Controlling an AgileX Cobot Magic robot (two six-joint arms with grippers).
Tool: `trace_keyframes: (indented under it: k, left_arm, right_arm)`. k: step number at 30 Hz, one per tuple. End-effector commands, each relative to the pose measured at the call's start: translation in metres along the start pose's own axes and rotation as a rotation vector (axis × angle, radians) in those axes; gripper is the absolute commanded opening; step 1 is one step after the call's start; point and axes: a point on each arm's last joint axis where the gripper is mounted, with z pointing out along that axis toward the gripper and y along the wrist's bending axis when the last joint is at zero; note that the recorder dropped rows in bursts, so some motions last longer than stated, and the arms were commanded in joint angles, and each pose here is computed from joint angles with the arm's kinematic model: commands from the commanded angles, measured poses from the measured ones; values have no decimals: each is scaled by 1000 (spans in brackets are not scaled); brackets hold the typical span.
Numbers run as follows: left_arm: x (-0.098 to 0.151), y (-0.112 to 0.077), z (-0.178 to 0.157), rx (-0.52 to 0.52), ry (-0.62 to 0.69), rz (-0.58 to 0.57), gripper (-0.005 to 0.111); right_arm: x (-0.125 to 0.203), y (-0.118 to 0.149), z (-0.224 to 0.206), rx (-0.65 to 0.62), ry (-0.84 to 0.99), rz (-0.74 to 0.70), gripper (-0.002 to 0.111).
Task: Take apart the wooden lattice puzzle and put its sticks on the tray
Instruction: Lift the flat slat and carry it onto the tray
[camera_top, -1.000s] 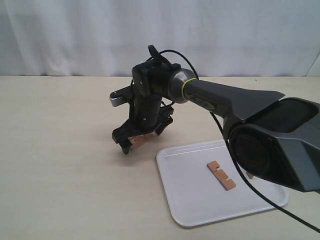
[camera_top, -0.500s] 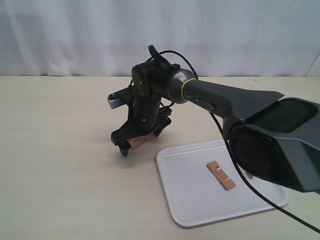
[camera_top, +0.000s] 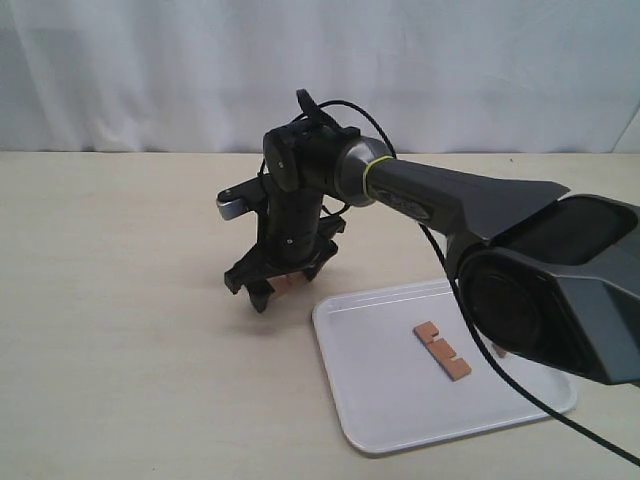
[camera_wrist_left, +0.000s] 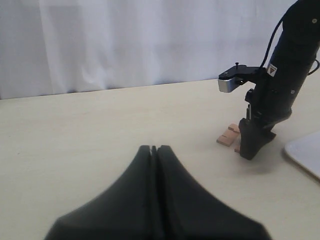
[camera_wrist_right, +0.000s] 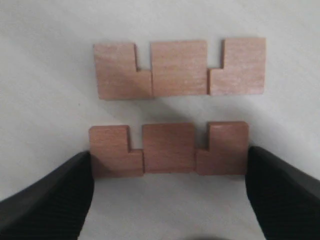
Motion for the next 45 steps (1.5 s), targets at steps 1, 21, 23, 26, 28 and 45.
trace_keyframes:
  k: [1, 21, 23, 26, 28, 45]
  left_arm:
    - [0, 0, 0, 2, -9, -4, 0]
    - [0, 0, 0, 2, -9, -4, 0]
    - [0, 0, 0, 2, -9, -4, 0]
    - [0, 0, 0, 2, -9, -4, 0]
    - [0, 0, 0, 2, -9, -4, 0]
    - [0, 0, 0, 2, -9, -4, 0]
  right_arm:
    - [4, -1, -26, 12, 26, -5, 49]
    - [19, 15, -112, -151, -90, 60, 49]
    - [28, 14, -118, -138, -74, 53, 49]
    - [45, 13, -125, -118, -41, 42, 49]
    - [58, 11, -123, -92, -4, 35, 49]
    - [116, -6, -62, 110, 45, -10, 49]
